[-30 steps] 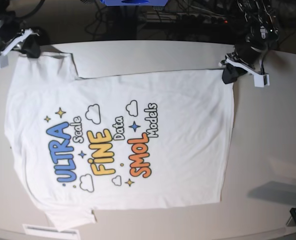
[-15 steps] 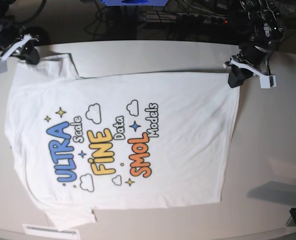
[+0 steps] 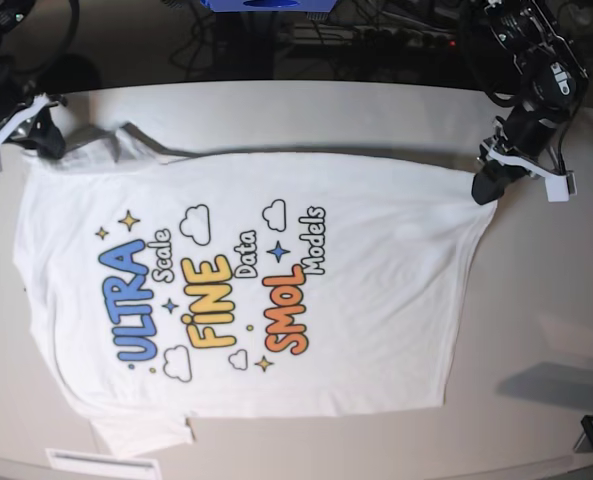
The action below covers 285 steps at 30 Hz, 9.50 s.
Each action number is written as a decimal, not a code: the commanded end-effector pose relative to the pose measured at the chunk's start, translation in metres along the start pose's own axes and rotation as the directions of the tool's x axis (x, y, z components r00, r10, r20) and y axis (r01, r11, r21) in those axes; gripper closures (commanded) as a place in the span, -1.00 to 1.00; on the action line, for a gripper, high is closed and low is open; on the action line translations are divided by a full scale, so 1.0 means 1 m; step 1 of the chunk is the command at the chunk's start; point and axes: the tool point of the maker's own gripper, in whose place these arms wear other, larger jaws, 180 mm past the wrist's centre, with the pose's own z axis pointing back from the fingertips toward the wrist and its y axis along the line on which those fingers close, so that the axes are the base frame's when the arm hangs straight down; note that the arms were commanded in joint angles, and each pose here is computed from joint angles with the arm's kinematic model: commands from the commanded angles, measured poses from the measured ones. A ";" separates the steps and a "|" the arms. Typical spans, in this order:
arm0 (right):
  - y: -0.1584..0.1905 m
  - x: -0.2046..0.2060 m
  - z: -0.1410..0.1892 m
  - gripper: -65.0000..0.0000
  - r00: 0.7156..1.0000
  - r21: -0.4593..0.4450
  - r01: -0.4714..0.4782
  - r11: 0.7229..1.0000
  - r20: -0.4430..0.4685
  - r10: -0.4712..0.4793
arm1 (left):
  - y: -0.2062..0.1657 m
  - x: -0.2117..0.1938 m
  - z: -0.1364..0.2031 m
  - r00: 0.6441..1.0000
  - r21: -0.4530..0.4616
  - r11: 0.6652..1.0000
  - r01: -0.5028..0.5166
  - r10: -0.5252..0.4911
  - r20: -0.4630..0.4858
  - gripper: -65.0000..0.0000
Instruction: Fold the T-shirt properly
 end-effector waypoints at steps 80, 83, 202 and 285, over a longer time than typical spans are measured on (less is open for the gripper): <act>-0.023 0.135 -0.110 0.99 0.999 0.140 -0.023 0.990 0.032 0.018 | 0.007 0.055 -0.081 0.874 -0.120 0.890 -0.439 0.455 0.170 0.99; -0.026 0.138 -0.113 0.86 1.000 0.131 -0.017 0.991 0.027 0.013 | 0.014 0.058 -0.076 0.864 -0.113 0.885 -0.451 0.465 0.193 0.98; -0.003 0.014 -0.141 1.00 0.773 -0.088 -0.629 0.773 -0.175 0.609 | 0.095 0.018 -0.072 0.798 0.415 0.722 0.553 -0.603 -0.014 1.00; -0.013 -0.075 -0.050 1.00 0.801 -0.178 -0.575 0.798 -0.319 0.506 | 0.087 -0.051 0.005 0.722 0.318 0.657 0.683 -0.674 -0.158 1.00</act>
